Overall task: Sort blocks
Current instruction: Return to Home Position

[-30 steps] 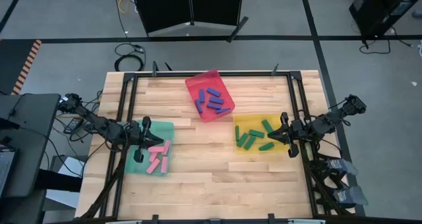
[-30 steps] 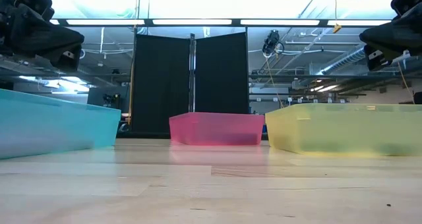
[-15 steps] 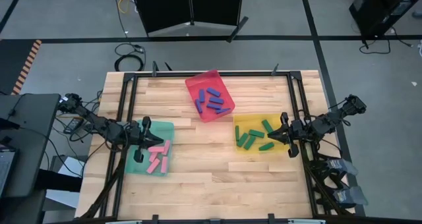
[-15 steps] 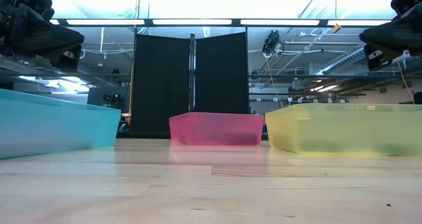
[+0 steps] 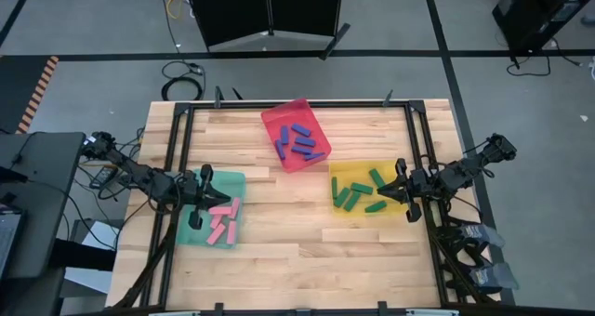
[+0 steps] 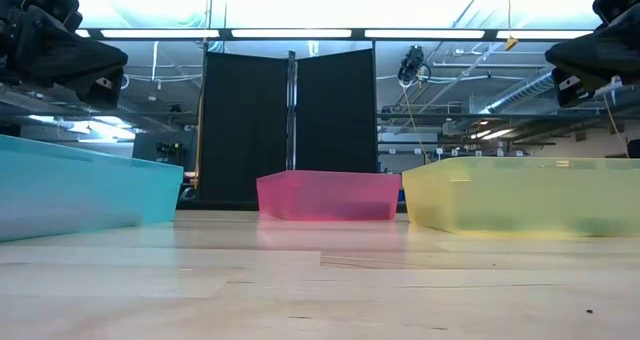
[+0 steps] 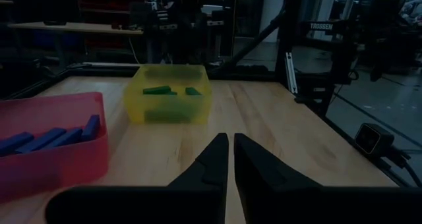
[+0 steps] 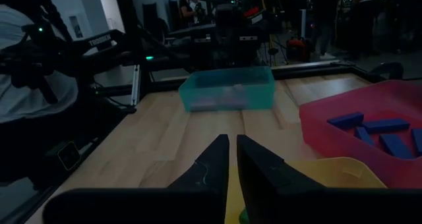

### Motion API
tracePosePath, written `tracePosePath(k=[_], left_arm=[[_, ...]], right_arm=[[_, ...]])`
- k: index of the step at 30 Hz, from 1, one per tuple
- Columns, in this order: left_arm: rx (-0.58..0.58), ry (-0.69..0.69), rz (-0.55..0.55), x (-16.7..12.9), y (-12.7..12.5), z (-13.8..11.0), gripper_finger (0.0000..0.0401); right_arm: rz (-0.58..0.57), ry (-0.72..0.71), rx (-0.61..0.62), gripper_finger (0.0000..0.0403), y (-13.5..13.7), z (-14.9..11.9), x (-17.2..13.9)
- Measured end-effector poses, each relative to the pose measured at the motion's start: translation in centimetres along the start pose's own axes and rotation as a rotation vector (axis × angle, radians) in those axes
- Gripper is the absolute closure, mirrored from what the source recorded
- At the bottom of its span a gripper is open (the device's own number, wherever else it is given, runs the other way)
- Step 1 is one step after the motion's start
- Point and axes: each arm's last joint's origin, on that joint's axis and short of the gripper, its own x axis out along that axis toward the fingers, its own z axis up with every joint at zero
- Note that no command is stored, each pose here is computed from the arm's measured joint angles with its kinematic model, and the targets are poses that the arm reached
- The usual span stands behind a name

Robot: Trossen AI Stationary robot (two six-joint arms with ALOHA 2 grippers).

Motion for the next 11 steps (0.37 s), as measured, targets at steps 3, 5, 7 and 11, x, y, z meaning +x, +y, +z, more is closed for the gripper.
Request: tracePosePath(k=[3,5,7,11], left_arm=[[0.0,0.0,0.0,0.0,0.0,0.0,0.0366],[0.0,0.0,0.0,0.0,0.0,0.0,0.0366],[0.0,0.0,0.0,0.0,0.0,0.0,0.0366],[0.0,0.0,0.0,0.0,0.0,-0.01,0.0366]], right_arm=[[0.0,0.0,0.0,0.0362,0.0,0.0,0.0],[0.0,0.0,0.0,0.0362,0.0,0.0,0.0],[0.0,0.0,0.0,0.0361,0.0,0.0,0.0],[0.0,0.0,0.0,0.036,0.0,0.0,0.0]])
